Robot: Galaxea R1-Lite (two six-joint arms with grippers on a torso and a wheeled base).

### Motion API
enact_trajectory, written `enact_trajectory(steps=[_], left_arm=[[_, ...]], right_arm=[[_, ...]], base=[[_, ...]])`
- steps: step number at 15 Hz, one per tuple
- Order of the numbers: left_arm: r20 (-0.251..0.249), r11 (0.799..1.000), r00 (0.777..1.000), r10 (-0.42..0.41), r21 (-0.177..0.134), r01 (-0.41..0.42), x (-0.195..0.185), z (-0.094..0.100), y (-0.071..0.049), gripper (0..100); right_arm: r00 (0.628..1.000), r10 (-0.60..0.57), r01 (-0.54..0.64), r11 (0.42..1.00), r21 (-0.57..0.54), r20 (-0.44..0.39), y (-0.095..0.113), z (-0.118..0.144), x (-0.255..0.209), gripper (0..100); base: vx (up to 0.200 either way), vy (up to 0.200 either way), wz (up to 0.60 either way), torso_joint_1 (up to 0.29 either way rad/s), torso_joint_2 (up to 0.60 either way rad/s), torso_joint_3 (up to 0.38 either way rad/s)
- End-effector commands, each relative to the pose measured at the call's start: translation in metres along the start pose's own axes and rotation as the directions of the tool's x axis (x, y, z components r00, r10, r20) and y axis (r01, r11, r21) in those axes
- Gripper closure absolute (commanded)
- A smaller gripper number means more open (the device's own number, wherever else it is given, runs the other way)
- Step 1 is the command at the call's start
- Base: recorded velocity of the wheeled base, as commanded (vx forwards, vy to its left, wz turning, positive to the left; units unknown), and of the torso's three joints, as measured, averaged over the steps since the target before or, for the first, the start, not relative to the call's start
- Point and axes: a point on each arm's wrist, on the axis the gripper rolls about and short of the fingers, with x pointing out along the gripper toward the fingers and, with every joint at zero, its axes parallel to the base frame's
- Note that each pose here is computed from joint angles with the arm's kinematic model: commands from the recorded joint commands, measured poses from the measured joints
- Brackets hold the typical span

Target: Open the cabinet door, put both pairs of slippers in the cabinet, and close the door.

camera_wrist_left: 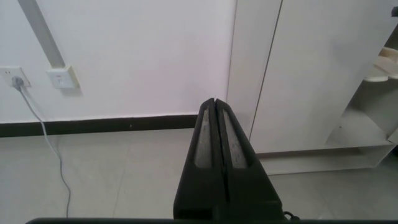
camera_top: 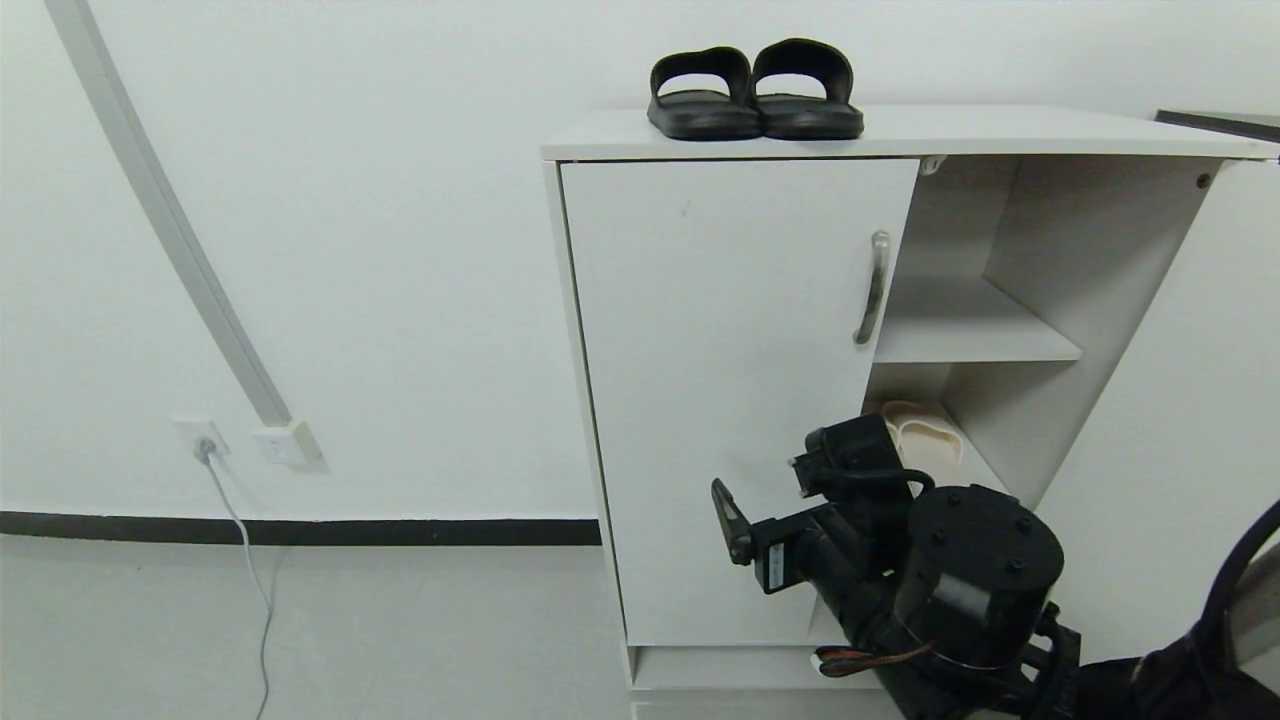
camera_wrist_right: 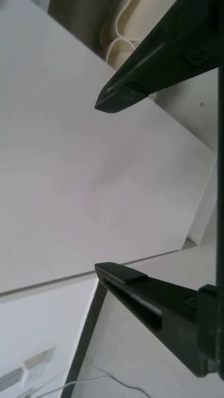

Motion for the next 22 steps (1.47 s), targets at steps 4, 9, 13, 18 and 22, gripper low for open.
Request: enact_trajectory(steps=[4,9,13,18,22], left_arm=[[-0.002,1.000,1.000,0.000,0.000,0.000,0.0001,0.0000,0.0000,100],[-0.002,1.000,1.000,0.000,0.000,0.000,0.0001,0.0000,0.0000,100],[-0.002,1.000,1.000,0.000,-0.002,0.000,0.0001,0.0000,0.0000,100],[-0.002,1.000,1.000,0.000,-0.003,0.000,0.0001,0.0000,0.0000,100],[-0.002,1.000,1.000,0.000,-0.003,0.000,0.0001,0.0000,0.0000,100]], right_arm=[[1.000,0.010,-0.010,1.000,0.008,0.013,-0.0008,0.0051,-0.0031,0],[1.000,0.010,-0.010,1.000,0.009,0.014,-0.0010,0.0055,-0.0027,0],[1.000,0.010,-0.010,1.000,0.011,0.014,-0.0010,0.0055,-0.0027,0],[1.000,0.010,-0.010,1.000,0.009,0.012,-0.0010,0.0046,-0.0027,0],[1.000,0.010,-0.010,1.000,0.009,0.012,-0.0010,0.0046,-0.0027,0]], base=[[0.000,0.000,0.00,0.000,0.00,0.000],[0.000,0.000,0.00,0.000,0.00,0.000],[0.000,0.000,0.00,0.008,-0.21,-0.293],[0.000,0.000,0.00,0.072,-0.51,-0.362],[0.000,0.000,0.00,0.128,-0.46,-0.340]])
